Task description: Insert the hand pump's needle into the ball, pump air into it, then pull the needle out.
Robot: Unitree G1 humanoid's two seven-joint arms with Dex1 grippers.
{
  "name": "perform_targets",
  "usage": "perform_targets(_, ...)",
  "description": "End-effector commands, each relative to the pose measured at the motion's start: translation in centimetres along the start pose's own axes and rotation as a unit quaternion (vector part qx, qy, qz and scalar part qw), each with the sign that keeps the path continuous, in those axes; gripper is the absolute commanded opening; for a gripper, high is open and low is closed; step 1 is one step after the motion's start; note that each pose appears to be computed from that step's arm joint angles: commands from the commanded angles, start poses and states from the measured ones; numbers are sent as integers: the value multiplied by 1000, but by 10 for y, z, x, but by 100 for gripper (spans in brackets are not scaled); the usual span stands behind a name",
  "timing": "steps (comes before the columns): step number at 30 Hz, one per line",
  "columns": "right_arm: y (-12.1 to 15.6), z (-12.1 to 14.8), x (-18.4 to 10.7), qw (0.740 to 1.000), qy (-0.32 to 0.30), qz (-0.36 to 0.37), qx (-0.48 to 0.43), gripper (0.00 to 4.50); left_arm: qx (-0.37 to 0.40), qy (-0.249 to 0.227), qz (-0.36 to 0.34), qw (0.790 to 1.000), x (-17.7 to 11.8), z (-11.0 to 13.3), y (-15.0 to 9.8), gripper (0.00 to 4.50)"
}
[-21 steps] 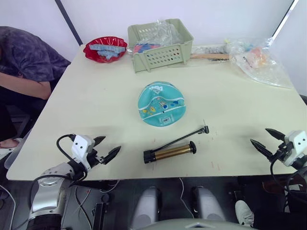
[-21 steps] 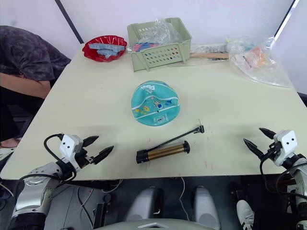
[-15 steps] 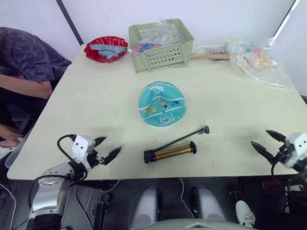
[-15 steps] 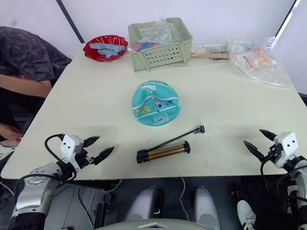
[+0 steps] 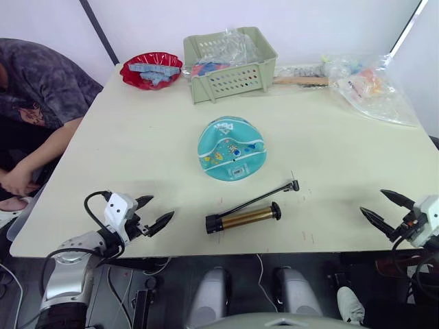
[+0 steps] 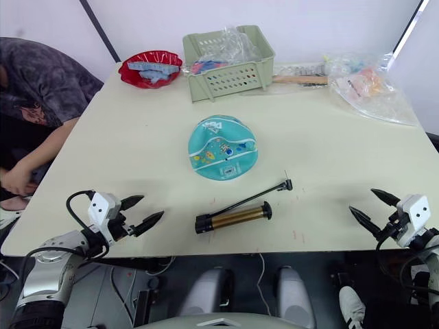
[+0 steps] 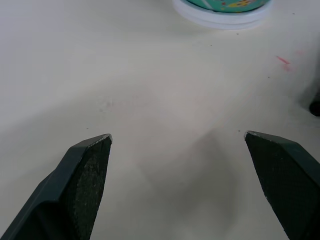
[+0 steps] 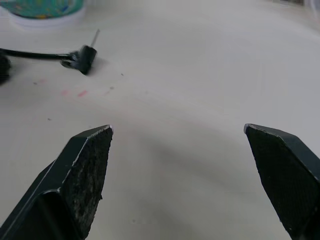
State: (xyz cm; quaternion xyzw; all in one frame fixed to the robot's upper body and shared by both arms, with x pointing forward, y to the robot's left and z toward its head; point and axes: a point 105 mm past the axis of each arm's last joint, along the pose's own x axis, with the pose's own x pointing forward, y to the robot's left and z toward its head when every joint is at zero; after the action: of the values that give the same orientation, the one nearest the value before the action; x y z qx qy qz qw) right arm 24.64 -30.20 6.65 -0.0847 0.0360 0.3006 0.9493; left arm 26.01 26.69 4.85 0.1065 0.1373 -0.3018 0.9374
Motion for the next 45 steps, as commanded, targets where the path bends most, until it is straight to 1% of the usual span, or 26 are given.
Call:
perform_targets(1, 4, 26, -6, 998, -42, 39, -18, 439, 38, -13, -31, 999, 3, 19, -7, 450)
perform_targets(4, 14, 34, -6, 996, -52, 77, -16, 439, 41, -15, -57, 997, 7, 26, -14, 450)
perform_targets(6, 27, 50, -4, 989, -74, 123, -19, 439, 38, -24, -119, 992, 16, 39, -32, 450)
perform_targets(7, 30, 54, -3, 988, -80, 133, -20, 439, 37, -26, -135, 990, 17, 42, -37, 450)
perform_targets(9, 39, 70, 1, 982, -104, 157, -20, 439, 53, -30, -155, 986, 28, 52, -45, 450)
perform_targets(12, 50, 87, 4, 974, -127, 184, -21, 439, 72, -24, -178, 981, 41, 62, -57, 450)
perform_targets(15, 57, 95, 6, 970, -140, 196, -22, 439, 77, -22, -197, 977, 53, 72, -66, 450)
perform_targets(20, 58, 99, 8, 970, -143, 197, -25, 439, 90, -26, -214, 972, 72, 91, -78, 450)
perform_targets(22, 58, 101, 8, 969, -145, 197, -27, 439, 95, -29, -223, 970, 78, 95, -84, 450)
perform_targets(24, 58, 102, 8, 969, -145, 198, -28, 450, 91, -32, -232, 968, 79, 97, -89, 399)
perform_targets(26, 58, 102, 8, 969, -146, 197, -28, 450, 82, -29, -240, 967, 80, 96, -92, 322)
perform_targets(27, 59, 103, 8, 969, -146, 197, -29, 450, 87, -27, -243, 966, 80, 96, -94, 268)
perform_targets(28, 59, 104, 8, 969, -148, 195, -30, 450, 89, -27, -244, 965, 82, 97, -96, 259)
perform_targets(29, 60, 105, 8, 969, -149, 194, -31, 450, 91, -28, -245, 965, 84, 98, -99, 204)
perform_targets(34, 64, 103, 10, 969, -149, 193, -29, 450, 87, -38, -258, 962, 95, 106, -111, 204)
perform_targets(39, 64, 104, 12, 969, -152, 191, -29, 450, 97, -28, -264, 959, 105, 106, -117, 204)
perform_targets(42, 64, 103, 14, 969, -155, 191, -28, 450, 110, -25, -256, 960, 123, 110, -124, 204)
perform_targets(45, 63, 105, 16, 969, -157, 187, -34, 450, 111, -18, -259, 959, 134, 110, -133, 204)
